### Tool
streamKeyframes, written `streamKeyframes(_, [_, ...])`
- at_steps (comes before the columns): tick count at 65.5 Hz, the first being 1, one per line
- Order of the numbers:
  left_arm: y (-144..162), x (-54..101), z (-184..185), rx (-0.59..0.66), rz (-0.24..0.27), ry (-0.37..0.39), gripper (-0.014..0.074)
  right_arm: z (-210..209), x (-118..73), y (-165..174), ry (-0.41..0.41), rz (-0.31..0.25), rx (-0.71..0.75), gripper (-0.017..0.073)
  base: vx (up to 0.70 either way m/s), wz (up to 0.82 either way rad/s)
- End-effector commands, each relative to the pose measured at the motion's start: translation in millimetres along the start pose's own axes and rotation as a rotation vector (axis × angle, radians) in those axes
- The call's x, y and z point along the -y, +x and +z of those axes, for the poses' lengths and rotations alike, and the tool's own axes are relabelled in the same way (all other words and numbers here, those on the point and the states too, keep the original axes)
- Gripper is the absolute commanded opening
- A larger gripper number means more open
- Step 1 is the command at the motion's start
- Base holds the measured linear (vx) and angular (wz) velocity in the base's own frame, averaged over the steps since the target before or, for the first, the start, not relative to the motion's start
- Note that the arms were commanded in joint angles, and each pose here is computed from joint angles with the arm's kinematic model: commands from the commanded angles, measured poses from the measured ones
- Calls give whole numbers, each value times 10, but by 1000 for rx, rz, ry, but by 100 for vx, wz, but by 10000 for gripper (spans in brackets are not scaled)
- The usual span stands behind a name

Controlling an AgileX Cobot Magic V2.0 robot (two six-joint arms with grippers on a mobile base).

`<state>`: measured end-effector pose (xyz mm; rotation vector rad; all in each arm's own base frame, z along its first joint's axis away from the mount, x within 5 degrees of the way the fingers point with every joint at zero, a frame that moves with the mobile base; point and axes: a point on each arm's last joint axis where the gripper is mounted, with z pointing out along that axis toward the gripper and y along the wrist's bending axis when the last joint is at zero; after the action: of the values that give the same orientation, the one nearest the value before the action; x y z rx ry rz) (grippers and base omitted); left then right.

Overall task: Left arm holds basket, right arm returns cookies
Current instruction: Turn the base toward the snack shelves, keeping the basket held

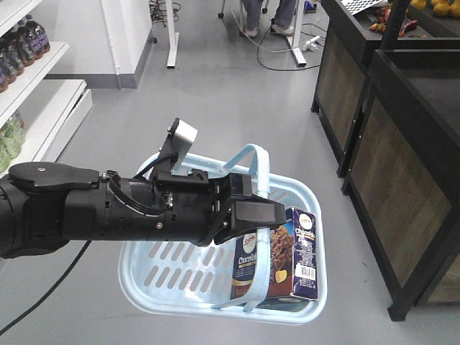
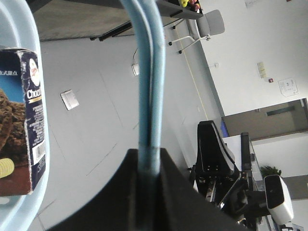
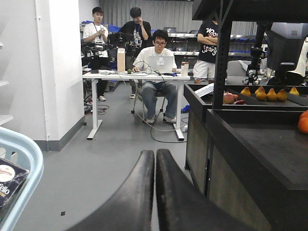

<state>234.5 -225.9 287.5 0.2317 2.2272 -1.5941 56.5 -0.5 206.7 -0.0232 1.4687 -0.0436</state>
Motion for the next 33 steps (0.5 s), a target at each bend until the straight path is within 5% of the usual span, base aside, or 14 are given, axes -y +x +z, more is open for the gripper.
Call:
streamKeyframes(1, [-79,275,-90,55,-7,121,-6,-13,-1,-77,1,-10,86,-3,28,-12])
streamKeyframes(33, [-79,276,-90,55,-8,122,-6,-13,-1,-77,1,-10,86,-3,37,-2])
